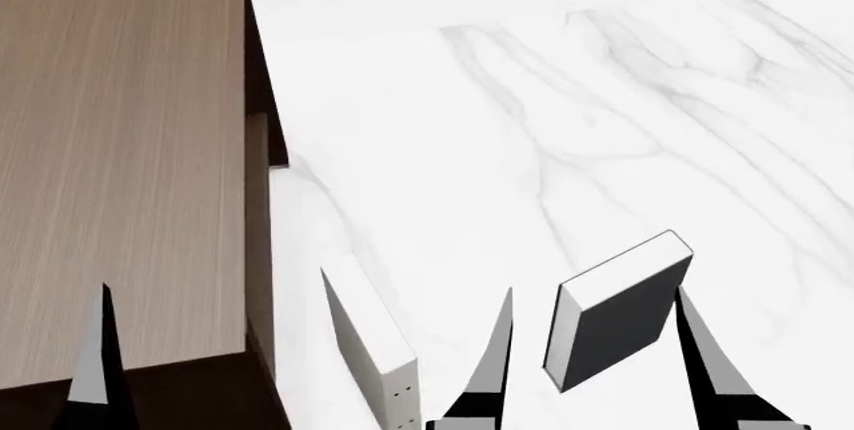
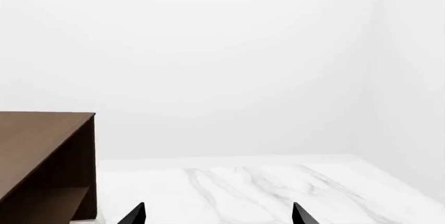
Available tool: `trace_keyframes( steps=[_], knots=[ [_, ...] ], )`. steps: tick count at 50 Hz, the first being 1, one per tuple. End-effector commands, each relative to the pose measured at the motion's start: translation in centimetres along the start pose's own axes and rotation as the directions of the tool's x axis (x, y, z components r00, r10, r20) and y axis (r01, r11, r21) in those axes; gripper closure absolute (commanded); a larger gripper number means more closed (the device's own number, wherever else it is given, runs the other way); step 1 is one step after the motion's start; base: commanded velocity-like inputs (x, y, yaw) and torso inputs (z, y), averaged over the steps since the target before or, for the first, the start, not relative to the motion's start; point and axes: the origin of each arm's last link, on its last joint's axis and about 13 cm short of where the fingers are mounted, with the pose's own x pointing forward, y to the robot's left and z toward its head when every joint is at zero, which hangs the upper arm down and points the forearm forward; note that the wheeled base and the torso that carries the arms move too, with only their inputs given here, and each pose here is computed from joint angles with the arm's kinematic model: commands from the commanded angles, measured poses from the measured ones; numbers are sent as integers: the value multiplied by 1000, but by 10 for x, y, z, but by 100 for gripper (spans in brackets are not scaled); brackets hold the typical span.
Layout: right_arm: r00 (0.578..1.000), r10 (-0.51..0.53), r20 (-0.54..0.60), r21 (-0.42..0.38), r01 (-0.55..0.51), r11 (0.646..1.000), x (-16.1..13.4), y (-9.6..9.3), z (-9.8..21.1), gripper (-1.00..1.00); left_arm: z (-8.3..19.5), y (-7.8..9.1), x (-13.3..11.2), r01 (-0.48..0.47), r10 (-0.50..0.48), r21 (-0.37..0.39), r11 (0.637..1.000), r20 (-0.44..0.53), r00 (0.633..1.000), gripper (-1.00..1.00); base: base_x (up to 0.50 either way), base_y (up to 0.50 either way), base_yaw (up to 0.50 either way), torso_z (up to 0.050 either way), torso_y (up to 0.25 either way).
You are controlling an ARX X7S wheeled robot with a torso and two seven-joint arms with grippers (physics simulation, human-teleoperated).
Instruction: Pick up the book in the middle and place it on the cabinet shelf.
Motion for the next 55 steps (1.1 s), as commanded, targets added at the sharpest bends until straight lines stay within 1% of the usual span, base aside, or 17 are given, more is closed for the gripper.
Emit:
trace_keyframes(
  steps=[1, 18, 21, 23, 24, 27, 30, 31, 36, 40, 42, 45, 47, 49, 51, 54, 55],
  knots=[
    [1000, -4, -2, -2, 4, 1000, 0, 0, 0, -100, 6, 2, -1, -28, 27, -38, 999, -20, 999, -100, 0, 0, 0, 0, 0],
    [1000, -25, 0, -8, 25, 1000, 1, -1, 0, -100, 7, 1, 0, -61, 58, -53, 997, -42, 997, -100, 0, 0, 0, 0, 0],
    [994, -111, -23, -16, 111, 994, 5, -3, -2, -100, 7, 0, -1, -57, 55, -54, 997, -40, 998, -100, 0, 0, 0, 0, 0],
    [987, -156, -28, 35, 157, 987, 10, -4, 0, -100, 6, 0, -1, -60, 58, -50, 997, -43, 997, -100, 0, 0, 0, 0, 0],
    [980, -193, -53, 110, 197, 974, 22, -5, 5, -100, 7, -1, -1, -55, 53, -49, 997, -42, 998, -100, 0, 0, 0, 0, 0],
    [972, -234, -37, 137, 237, 962, 47, -5, 13, -100, 7, -1, -1, -53, 51, -46, 997, -41, 998, -100, 0, 0, 0, 0, 0],
    [978, -207, 0, 175, 204, 963, 70, -4, 18, -100, 8, 0, 0, -56, 54, -47, 997, -38, 998, -100, 0, 0, 0, 0, 0],
    [973, -226, -38, 203, 229, 952, 79, -5, 15, -100, 8, 1, 0, -57, 55, -45, 997, -39, 998, -100, 0, 0, 0, 0, 0],
    [953, -292, -86, 165, 302, 939, 136, -8, 26, -100, 9, 2, 0, -57, 56, -48, 997, -37, 998, -100, 0, 0, 0, 0, 0],
    [930, -339, -142, 203, 362, 910, 168, -11, 35, -100, 9, 2, 0, -57, 55, -47, 997, -37, 998, -100, 0, 0, 0, 0, 0],
    [927, -351, -135, 192, 372, 908, 178, -10, 40, -100, 9, 3, 0, -58, 57, -48, 997, -36, 998, -100, 0, 0, 0, 0, 0],
    [903, -416, -106, 78, 424, 902, 200, -11, 40, -100, 9, 3, -1, -61, 59, -51, 997, -35, 998, -100, 0, 0, 0, 0, 0],
    [885, -445, -134, 82, 457, 886, 211, -11, 40, -100, 9, 4, 0, -73, 72, -57, 996, -28, 997, -100, 0, 0, 0, 0, 0],
    [888, -434, -153, 27, 443, 896, 226, -6, 41, -100, 8, 3, 0, -67, 66, -64, 996, -25, 998, -100, 0, 0, 0, 0, 0],
    [879, -451, -152, 19, 459, 888, 235, -5, 47, -100, 8, 3, 0, -64, 63, -60, 996, -26, 998, -100, 0, 0, 0, 0, 0],
    [838, -512, -188, -14, 519, 855, 258, -4, 46, -100, 8, 3, 0, -66, 64, -60, 996, -29, 998, -100, 0, 0, 0, 0, 0],
    [801, -563, -202, -22, 571, 821, 263, -5, 44, -100, 8, 3, 0, -65, 63, -61, 996, -30, 998, -100, 0, 0, 0, 0, 0]
  ],
)
